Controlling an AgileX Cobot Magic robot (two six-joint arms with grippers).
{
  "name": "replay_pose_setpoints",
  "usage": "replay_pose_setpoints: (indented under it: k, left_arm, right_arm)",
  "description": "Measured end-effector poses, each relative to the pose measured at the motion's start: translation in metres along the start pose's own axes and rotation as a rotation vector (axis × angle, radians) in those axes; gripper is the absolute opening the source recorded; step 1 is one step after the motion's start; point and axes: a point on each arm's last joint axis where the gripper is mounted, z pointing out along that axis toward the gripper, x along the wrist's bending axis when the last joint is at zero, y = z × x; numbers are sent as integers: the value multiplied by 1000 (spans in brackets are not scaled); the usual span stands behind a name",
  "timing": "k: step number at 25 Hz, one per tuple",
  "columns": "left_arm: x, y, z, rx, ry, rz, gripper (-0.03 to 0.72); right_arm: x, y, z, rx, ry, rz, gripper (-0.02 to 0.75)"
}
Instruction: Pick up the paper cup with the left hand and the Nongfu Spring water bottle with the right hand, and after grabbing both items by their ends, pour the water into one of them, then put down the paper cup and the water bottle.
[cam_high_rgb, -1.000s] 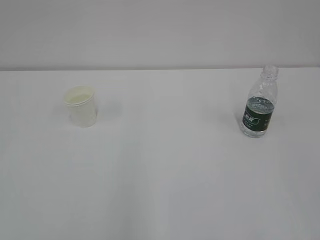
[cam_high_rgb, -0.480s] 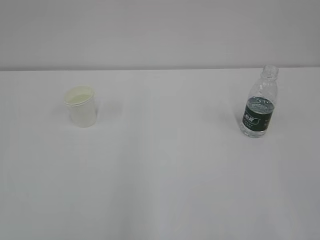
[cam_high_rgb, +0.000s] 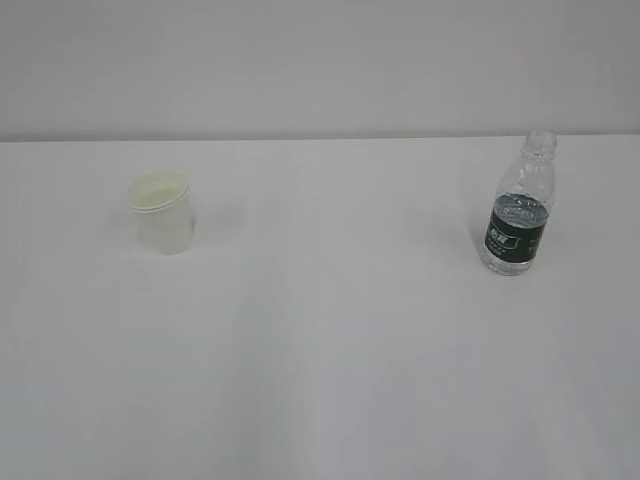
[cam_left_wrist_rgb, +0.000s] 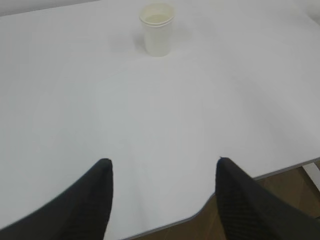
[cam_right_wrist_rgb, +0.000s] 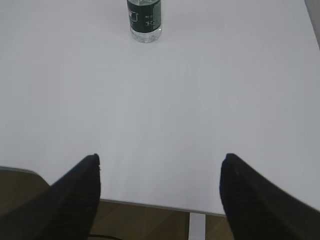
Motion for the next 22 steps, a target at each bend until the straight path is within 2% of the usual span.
replay_pose_setpoints:
  k: [8,12,17,22]
  left_arm:
    - [0,0,0,-2,2,1,452]
    - [0,0,0,-2,2,1,452]
    - [0,0,0,-2,64,-27,451]
    - [-1,0,0,-3,132,-64,450]
  right_arm:
    - [0,0,0,-2,0,0,555]
    - [0,0,0,4,-34,26,555]
    - [-1,-1,-1,16,-118,92,555]
    - [-1,-1,-1,21,-150,117,555]
